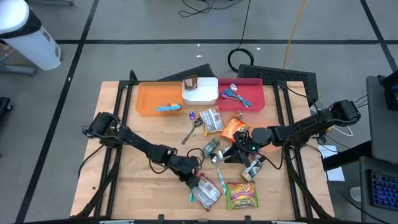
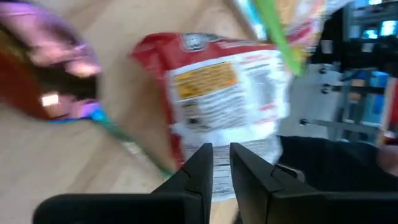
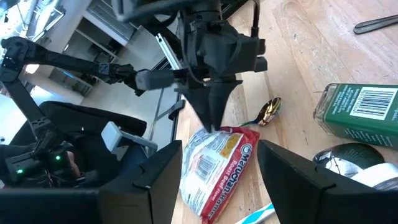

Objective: Pick & Place Food Item
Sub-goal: Put the red noodle pack into the orange bin

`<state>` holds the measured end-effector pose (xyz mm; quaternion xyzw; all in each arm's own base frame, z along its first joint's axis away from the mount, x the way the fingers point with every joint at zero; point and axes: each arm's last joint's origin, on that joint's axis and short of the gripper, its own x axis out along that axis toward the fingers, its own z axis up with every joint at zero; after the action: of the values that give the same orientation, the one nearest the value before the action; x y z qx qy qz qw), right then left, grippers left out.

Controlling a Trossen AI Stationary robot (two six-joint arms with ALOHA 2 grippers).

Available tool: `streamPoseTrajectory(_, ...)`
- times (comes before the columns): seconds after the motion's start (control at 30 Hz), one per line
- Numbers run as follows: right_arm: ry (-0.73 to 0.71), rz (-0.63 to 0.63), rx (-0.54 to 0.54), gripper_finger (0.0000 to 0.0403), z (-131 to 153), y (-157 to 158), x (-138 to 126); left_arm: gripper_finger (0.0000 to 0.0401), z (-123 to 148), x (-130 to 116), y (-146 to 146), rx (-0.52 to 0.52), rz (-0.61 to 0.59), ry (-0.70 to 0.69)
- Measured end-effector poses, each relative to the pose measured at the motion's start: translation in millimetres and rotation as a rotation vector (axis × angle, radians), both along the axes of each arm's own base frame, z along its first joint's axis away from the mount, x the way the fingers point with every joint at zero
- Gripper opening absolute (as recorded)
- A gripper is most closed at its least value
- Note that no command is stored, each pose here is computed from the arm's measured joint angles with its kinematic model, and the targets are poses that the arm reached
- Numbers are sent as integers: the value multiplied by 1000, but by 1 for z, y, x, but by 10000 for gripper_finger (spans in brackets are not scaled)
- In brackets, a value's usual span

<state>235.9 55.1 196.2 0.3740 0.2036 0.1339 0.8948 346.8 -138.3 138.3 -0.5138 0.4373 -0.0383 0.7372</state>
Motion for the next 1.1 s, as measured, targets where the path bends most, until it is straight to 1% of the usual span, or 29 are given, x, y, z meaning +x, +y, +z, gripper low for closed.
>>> streamPoseTrajectory(0.17,1,0,0,201,0,0,0,62,7,1,1,-20,-7,-26)
streamPoseTrajectory(0.3,3,3,0,201,0,0,0,62,5,-1,0,-47,-39,3)
streamPoseTrajectory(0.4,3,3,1,201,0,0,0,62,2,-3,2,-49,-50,49)
streamPoseTrajectory(0.53,3,4,1,201,0,0,0,63,2,-2,5,-80,-81,65)
streamPoseTrajectory(0.9,3,5,-2,201,0,0,0,63,1,-1,11,-85,-93,76)
streamPoseTrajectory(1.1,3,5,-2,201,0,0,0,63,-3,-3,17,-44,-91,115)
